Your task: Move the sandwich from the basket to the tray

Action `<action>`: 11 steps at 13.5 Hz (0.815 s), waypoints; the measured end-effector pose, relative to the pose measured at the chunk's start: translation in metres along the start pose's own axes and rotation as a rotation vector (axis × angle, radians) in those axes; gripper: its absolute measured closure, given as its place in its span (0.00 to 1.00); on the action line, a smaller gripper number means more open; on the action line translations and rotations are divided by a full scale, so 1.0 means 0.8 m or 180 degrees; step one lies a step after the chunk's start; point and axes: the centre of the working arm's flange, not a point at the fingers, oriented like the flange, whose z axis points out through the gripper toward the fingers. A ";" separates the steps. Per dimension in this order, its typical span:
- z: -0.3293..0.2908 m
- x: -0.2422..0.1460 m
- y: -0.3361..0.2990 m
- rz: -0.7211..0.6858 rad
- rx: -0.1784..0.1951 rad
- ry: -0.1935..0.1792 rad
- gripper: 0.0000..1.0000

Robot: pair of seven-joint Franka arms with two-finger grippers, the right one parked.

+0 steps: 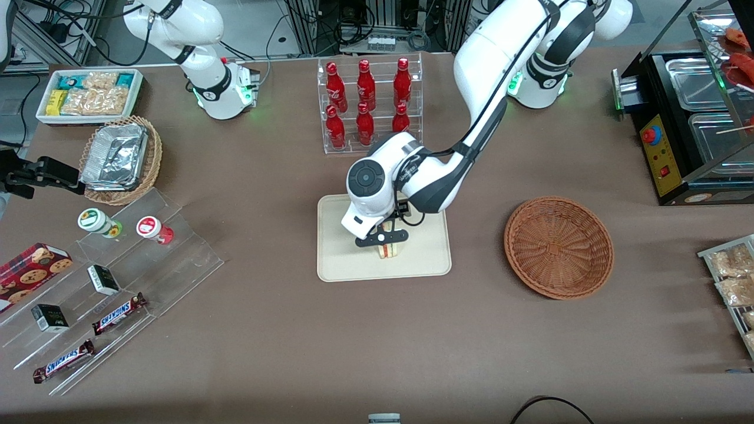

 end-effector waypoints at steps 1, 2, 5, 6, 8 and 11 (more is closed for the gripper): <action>-0.020 0.000 -0.002 -0.0008 0.0011 0.0004 0.00; -0.044 0.000 -0.006 -0.0018 0.0008 0.0021 0.00; -0.121 0.005 -0.033 -0.0098 -0.0061 0.0115 0.00; -0.140 0.010 -0.045 -0.0115 -0.0083 0.0139 0.00; -0.165 0.018 -0.064 0.0026 -0.0090 0.0164 0.00; -0.187 0.059 -0.119 0.0375 -0.0075 0.0152 0.00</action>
